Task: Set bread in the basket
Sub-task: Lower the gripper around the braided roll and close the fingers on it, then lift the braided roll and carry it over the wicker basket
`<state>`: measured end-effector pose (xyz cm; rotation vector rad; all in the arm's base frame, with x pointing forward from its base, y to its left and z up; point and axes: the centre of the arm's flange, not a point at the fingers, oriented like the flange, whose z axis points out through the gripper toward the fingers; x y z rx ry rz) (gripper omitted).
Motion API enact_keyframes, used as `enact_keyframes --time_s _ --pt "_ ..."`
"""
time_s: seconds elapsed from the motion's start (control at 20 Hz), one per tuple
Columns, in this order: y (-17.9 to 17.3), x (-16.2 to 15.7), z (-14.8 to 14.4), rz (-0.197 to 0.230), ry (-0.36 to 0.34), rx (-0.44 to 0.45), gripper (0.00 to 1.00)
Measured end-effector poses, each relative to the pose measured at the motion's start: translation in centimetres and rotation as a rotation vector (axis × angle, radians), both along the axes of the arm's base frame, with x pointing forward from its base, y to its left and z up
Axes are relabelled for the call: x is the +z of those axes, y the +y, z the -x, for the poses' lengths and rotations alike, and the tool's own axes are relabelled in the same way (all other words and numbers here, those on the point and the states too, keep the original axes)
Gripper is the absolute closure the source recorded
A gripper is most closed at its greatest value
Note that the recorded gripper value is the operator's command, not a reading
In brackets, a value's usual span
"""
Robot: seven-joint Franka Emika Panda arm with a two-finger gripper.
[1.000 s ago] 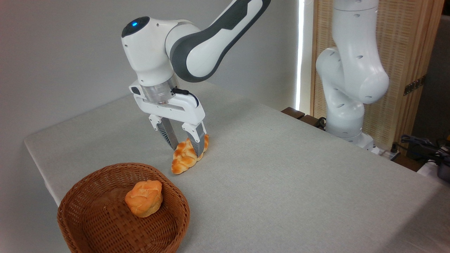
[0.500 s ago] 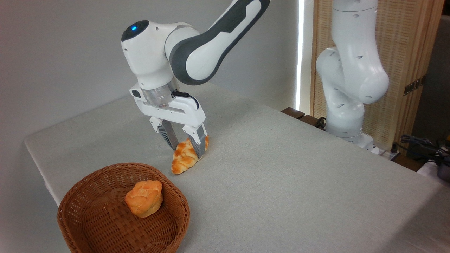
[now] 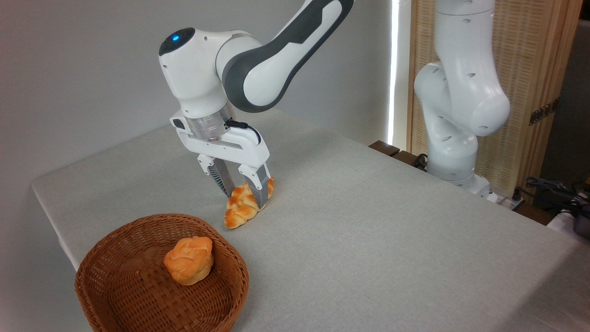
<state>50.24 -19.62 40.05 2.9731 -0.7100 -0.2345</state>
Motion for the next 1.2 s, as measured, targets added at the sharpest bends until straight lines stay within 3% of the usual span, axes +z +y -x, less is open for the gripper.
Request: enact_keyframes --time_s 0.75,0.95,1.2 --pt "0.4 0.5 0.2 -0.002 0.009 0.004 0.58" --pt "1.0 3.5 0.0 0.011 -0.021 0.014 0.58" --pt "3.4 9.5 -2.2 0.054 -0.146 0.067 0.58"
